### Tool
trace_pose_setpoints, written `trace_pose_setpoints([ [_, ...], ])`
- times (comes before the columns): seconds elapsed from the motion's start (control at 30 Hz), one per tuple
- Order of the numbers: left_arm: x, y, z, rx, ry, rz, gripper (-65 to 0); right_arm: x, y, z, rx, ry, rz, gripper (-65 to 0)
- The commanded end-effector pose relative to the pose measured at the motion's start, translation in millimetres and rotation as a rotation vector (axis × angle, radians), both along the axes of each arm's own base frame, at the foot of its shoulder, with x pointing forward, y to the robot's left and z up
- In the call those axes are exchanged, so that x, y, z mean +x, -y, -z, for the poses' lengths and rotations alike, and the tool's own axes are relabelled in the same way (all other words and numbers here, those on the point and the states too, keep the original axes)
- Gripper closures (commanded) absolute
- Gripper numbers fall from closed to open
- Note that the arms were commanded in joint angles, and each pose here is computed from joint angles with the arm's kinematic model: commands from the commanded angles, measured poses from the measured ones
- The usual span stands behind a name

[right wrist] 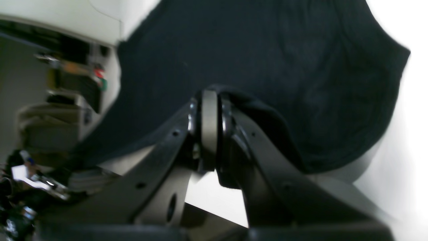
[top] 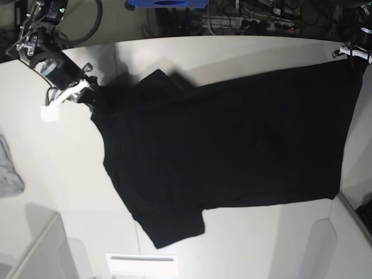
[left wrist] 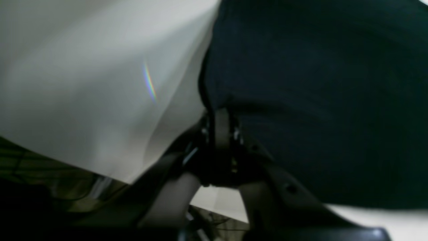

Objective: Fold the T-shirt properly
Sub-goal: 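Lift the shirt with both grippers and drag it to straighten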

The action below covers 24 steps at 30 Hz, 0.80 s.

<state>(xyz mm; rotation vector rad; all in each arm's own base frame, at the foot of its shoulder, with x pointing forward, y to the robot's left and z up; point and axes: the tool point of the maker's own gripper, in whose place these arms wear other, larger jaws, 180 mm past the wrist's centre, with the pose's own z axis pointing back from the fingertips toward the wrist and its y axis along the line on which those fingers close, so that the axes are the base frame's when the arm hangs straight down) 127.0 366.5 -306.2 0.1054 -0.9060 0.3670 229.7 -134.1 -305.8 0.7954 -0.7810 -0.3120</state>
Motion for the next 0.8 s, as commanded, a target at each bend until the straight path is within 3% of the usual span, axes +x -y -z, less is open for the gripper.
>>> trace_pose_setpoints([
  [0.0,6.2,-0.5,-13.7,0.024,0.044,0.02,0.0,5.1,3.2,-13.9,0.005,0.049,0.002,0.0],
  [0.23,6.1,1.1,-12.2,0.017,0.044,0.019,0.0,5.9,1.9,-14.7,0.011,0.05,-0.003,0.0],
  [0.4,9.3,0.3,-13.8,0.019,0.054,0.018,0.0,19.7,-19.0,-23.9,0.039,0.086,-0.057,0.0],
  [0.57,14.6,-2.3,-15.9,0.017,0.075,0.007,0.0,33.2,-30.2,-26.9,0.083,0.054,-0.047,0.0],
  [0.67,13.9,-8.8,-15.8,-0.013,0.088,-0.068,0.0,37.2,-33.5,-17.1,0.09,0.024,-0.053,0.0],
  [0.77,19.9,-12.0,-18.3,-0.025,0.113,-0.099,0.0,38.6,-38.8,-7.9,0.038,0.012,-0.071,0.0],
])
